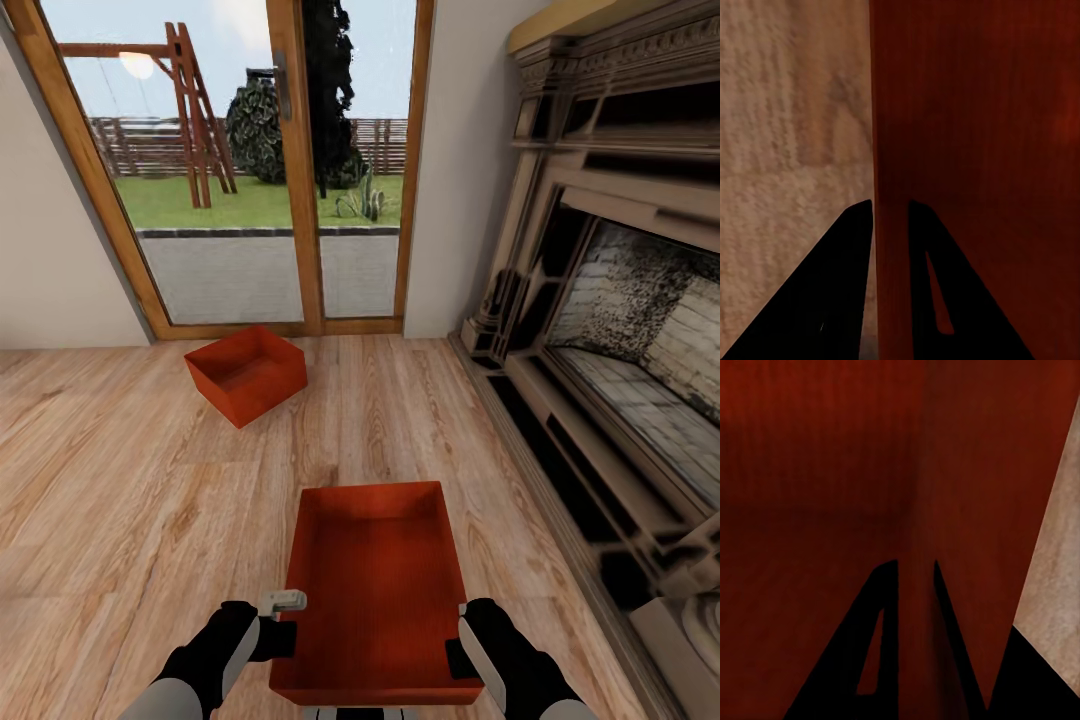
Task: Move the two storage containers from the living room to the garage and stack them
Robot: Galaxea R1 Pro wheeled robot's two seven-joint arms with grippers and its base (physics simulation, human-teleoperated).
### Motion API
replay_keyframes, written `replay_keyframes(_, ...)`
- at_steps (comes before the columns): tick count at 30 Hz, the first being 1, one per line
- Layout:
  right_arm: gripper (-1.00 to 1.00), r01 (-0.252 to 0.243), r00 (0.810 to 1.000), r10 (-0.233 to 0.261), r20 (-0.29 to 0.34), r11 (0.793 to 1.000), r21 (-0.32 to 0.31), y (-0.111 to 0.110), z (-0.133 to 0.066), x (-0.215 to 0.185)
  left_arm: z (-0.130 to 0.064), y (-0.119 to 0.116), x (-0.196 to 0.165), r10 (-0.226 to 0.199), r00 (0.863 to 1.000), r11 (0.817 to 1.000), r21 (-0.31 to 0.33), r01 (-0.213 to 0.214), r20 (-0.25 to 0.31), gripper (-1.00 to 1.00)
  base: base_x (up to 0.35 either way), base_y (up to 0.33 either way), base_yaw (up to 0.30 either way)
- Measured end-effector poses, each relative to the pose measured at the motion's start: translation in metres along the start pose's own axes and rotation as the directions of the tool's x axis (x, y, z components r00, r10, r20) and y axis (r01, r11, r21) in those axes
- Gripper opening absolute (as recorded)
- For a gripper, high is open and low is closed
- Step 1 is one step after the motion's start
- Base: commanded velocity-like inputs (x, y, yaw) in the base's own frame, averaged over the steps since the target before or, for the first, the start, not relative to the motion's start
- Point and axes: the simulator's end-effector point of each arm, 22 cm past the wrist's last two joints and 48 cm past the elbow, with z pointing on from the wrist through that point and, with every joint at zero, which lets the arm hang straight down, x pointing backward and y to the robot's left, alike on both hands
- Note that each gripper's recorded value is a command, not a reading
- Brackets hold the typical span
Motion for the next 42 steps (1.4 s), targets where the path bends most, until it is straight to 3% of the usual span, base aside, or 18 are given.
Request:
replay_keyframes(7, -1.00, 0.000, 1.000, 0.000, 0.000, 1.000, 0.000, 0.000, 0.000, 0.000, 0.000, 0.000, 0.000, 0.000, 1.000, 1.000, 0.000, 0.000, 0.000, -1.00, 0.000, 0.000, 0.000)
replay_keyframes(42, -1.00, -0.005, 0.999, 0.005, 0.044, 1.000, 0.003, -0.012, -0.094, -0.033, -0.088, -0.018, -0.048, 0.008, 0.999, 1.000, 0.001, -0.008, 0.044, -1.00, 0.000, 0.000, 0.000)
